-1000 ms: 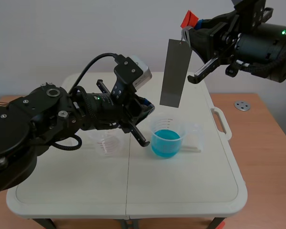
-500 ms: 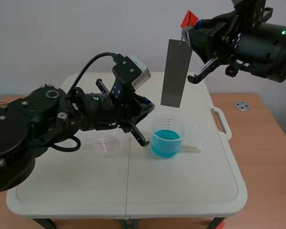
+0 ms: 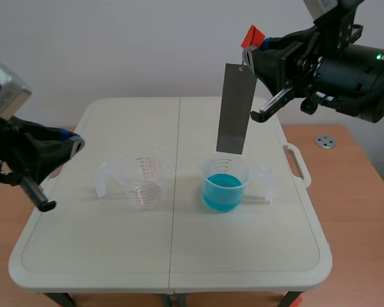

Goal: Hold the metal plate by the orange handle, dip it into the blue solution, take it out and point at it, then put the plate back in the beaker on the left.
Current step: 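Lower the plate into the blue solution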

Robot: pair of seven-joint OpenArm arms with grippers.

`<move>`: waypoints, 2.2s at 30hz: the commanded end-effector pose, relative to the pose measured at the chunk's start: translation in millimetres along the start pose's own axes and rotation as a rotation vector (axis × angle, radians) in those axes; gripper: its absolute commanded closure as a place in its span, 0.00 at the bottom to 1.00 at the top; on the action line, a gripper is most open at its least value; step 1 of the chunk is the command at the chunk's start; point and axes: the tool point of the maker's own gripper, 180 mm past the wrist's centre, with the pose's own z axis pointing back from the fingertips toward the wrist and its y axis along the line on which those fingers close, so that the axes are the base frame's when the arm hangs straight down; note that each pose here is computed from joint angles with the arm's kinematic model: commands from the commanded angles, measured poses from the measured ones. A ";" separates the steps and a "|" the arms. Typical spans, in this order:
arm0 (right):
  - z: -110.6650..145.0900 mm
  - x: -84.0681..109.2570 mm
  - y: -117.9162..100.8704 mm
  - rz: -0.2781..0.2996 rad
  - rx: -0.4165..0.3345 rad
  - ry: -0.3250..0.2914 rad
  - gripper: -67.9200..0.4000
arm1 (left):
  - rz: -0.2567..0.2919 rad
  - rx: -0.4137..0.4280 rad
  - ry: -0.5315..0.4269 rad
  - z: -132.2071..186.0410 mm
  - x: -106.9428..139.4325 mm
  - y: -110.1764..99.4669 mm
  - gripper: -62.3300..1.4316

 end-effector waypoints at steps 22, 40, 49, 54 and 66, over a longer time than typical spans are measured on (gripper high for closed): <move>-1.3 -10.3 10.4 -0.075 0.027 -0.036 0.97 | 0.317 0.093 0.443 163.9 -144.0 -59.7 0.95; -6.4 -48.6 28.0 -0.164 0.067 0.007 0.98 | 0.371 0.112 0.453 210.2 -174.5 -101.5 0.95; -4.1 -70.4 30.3 -0.220 0.062 0.034 0.98 | 0.368 0.054 0.484 224.3 -190.0 -126.5 0.95; -3.1 -86.6 31.0 -0.253 0.058 0.065 0.98 | 0.377 0.053 0.503 227.5 -197.5 -129.7 0.95; 1.3 -111.2 36.9 -0.279 0.061 0.131 0.98 | 0.375 0.062 0.538 230.4 -208.7 -125.3 0.95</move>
